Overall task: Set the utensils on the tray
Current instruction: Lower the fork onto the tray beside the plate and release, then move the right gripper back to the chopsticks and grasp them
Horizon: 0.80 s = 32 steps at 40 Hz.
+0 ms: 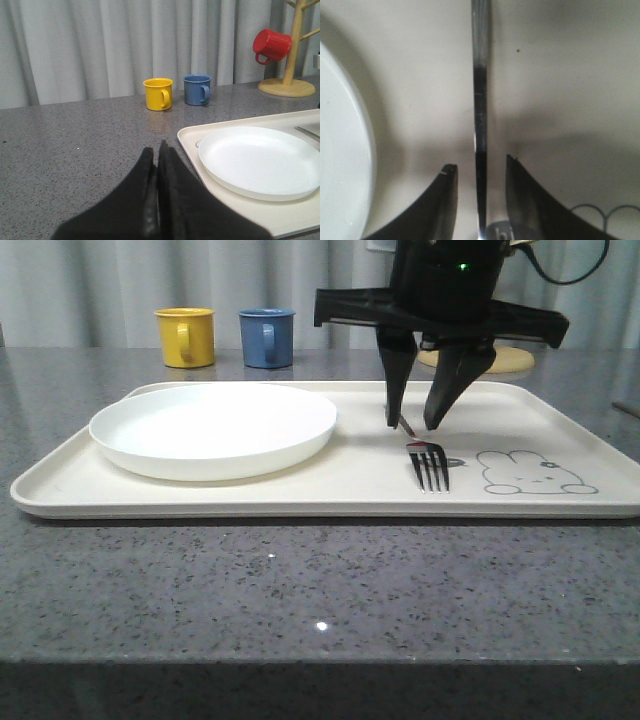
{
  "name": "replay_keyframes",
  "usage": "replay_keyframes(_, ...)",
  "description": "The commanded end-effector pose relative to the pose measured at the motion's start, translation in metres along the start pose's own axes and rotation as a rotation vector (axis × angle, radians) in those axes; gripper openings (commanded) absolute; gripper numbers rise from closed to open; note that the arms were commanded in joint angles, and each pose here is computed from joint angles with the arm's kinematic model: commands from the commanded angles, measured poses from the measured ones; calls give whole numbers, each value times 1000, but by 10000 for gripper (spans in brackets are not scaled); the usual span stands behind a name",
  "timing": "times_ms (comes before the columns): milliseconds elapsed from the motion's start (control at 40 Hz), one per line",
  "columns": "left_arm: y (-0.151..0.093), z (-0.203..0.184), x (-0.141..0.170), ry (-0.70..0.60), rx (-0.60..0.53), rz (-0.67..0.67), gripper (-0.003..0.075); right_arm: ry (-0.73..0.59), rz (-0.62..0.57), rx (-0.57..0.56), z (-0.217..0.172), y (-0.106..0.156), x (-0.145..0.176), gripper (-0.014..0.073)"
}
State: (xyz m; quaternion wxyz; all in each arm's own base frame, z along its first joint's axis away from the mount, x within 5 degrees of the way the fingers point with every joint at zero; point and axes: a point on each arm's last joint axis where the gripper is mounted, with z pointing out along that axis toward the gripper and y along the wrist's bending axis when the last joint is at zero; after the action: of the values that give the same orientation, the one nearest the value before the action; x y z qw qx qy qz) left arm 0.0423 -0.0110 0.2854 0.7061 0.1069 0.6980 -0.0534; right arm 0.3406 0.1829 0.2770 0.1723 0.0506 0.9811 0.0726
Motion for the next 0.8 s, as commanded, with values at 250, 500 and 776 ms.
replay_keyframes(250, 1, -1, -15, -93, -11, -20, -18, -44, -109, 86, -86, -62, -38, 302)
replay_keyframes(500, 1, -1, -15, -93, -11, -20, -18, -11, -65, 170, -94, -135, -37, 302)
replay_keyframes(776, 1, -1, -15, -93, -11, -20, -18, 47, -50, 188, -71, -193, -31, 302)
